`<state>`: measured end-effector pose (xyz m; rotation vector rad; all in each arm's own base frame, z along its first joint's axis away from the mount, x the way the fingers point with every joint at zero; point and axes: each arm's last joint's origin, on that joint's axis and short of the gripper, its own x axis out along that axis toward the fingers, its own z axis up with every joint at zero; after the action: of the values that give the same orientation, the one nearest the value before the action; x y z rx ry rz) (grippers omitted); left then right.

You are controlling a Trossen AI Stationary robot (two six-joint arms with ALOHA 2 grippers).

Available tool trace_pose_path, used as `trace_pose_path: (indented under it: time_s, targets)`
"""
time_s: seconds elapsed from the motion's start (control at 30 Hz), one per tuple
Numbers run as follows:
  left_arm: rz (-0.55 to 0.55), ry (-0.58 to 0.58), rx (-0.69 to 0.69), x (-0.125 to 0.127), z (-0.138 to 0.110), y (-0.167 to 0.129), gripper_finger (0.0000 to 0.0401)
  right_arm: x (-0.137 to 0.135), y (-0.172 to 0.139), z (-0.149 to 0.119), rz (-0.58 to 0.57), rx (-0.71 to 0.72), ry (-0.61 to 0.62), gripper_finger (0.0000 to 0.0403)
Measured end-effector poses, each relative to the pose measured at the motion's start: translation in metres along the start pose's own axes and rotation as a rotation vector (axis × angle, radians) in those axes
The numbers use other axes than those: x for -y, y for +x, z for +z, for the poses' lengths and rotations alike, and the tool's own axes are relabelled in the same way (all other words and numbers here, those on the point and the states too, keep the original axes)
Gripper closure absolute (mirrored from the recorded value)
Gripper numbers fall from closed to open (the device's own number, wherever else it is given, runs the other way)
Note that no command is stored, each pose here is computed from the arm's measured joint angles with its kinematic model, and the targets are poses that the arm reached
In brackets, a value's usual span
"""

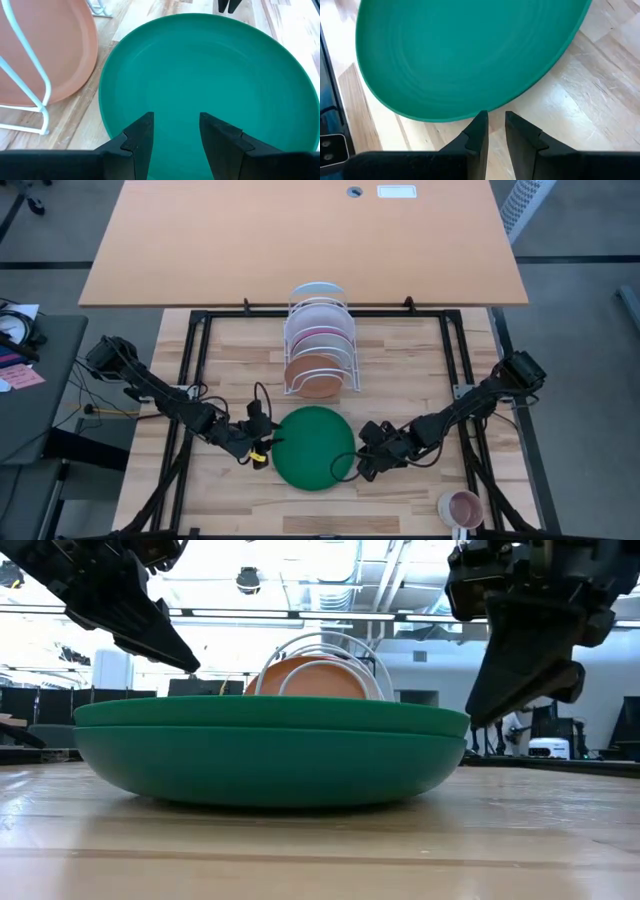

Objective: Sort dishes
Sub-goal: Put the green plate on the dish rack

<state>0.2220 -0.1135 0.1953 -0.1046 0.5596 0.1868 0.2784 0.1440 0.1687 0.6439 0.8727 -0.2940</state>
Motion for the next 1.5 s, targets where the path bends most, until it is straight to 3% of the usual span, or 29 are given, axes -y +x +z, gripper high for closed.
trace_pose_path:
  time_s: [0.4, 0.73, 1.13, 1.5]
  targets:
    - [0.002, 0.003, -0.003, 0.0, 0.0, 0.0, 0.0248, 0.005, 0.004, 0.008, -0.044, 0.055, 0.03, 0.0333]
    - [0.012, 0.014, -0.026, -0.001, -0.003, 0.0, 0.0248, 0.02, 0.025, 0.011, -0.126, 0.042, 0.026, 0.0333]
    - [0.042, 0.009, -0.082, -0.005, -0.009, -0.001, 0.0248, 0.019, 0.026, 0.013, -0.115, 0.046, 0.021, 0.0333]
    - [0.045, 0.017, -0.088, -0.005, -0.01, -0.001, 0.0248, -0.008, 0.012, 0.027, -0.082, 0.089, -0.035, 0.0333]
